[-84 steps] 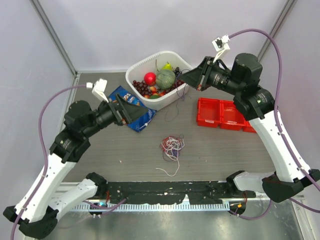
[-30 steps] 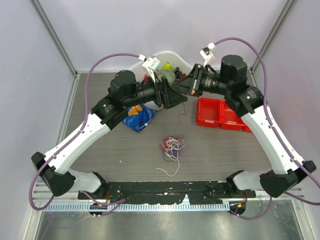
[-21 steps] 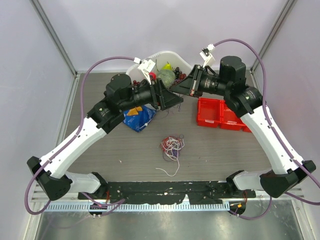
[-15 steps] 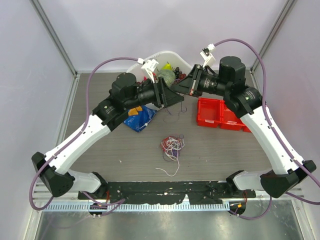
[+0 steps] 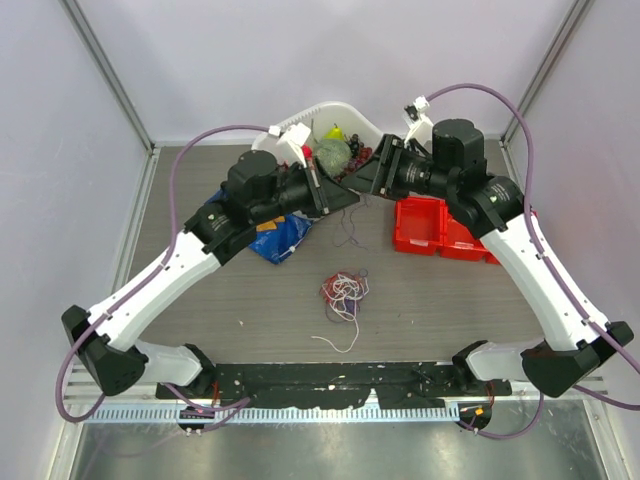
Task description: Untangle the cables
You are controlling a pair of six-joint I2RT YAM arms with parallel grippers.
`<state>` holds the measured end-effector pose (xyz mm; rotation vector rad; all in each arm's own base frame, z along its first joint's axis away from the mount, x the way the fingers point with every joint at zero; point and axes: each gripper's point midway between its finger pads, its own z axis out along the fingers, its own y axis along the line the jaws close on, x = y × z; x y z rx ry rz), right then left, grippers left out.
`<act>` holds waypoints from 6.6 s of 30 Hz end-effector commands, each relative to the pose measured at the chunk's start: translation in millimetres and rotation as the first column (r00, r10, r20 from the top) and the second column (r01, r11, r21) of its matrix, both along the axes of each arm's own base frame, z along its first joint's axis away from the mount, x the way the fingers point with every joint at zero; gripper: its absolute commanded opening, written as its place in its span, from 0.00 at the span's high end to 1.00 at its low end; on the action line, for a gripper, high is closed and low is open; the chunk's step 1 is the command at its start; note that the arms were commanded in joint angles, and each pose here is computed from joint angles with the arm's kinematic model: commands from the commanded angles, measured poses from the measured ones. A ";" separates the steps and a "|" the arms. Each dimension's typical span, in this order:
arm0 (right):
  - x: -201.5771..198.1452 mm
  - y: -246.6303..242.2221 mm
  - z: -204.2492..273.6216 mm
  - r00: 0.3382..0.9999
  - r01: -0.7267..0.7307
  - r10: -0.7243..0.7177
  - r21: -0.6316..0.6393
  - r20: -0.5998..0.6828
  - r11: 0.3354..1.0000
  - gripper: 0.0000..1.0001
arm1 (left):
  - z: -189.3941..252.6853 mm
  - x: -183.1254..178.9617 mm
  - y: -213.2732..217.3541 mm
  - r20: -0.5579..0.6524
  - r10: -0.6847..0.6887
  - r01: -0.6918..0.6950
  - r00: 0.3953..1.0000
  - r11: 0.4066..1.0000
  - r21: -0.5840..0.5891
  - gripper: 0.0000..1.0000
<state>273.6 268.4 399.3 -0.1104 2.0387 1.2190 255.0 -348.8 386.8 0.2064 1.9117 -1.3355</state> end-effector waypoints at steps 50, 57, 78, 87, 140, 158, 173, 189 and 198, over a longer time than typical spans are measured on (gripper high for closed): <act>-61.0 65.3 -9.0 0.922 -0.100 0.089 0.009 0.376 0.995 0.49 | 19.0 -8.5 58.1 -0.385 0.285 -0.350 0.878 0.930 -0.110 1.00; -63.3 72.2 -8.8 0.923 -0.122 0.100 0.037 0.372 0.992 0.65 | 20.2 -6.7 57.5 -0.419 0.288 -0.371 0.861 0.920 -0.129 1.00; 14.1 -70.7 -8.0 0.914 0.334 -0.306 -0.065 0.268 0.940 0.99 | -36.7 -35.1 166.1 -0.208 0.581 -0.585 0.786 0.809 0.049 0.17; 90.6 -169.1 -21.9 0.789 0.610 -0.530 -0.294 0.311 0.736 1.00 | -91.6 -56.7 121.0 -0.408 0.388 -0.403 0.827 0.914 0.051 0.24; 108.5 -186.7 -279.2 0.818 0.178 -0.503 -0.708 -0.279 0.683 0.65 | -128.9 -56.9 32.3 -0.524 0.043 0.080 0.851 0.975 0.209 0.19; -47.5 -26.9 -247.9 0.942 -0.156 0.025 -0.370 -0.335 0.916 0.63 | -221.6 -63.3 18.3 -0.560 0.033 0.238 0.828 0.883 0.404 0.42; -121.5 -22.0 -287.6 0.874 -0.355 0.220 -0.260 -0.432 0.898 0.55 | -315.9 -37.3 32.1 -0.558 0.208 0.198 0.804 0.791 0.579 0.25; -147.2 -22.9 -348.9 0.817 -0.484 0.214 -0.434 -0.536 0.760 0.71 | -335.0 -28.8 22.4 -0.588 0.228 0.192 0.776 0.803 0.565 0.47; -127.2 -10.2 -272.1 0.913 -0.378 0.258 -0.415 -0.316 0.828 0.99 | -345.8 -23.8 33.9 -0.599 0.276 0.170 0.752 0.797 0.580 0.57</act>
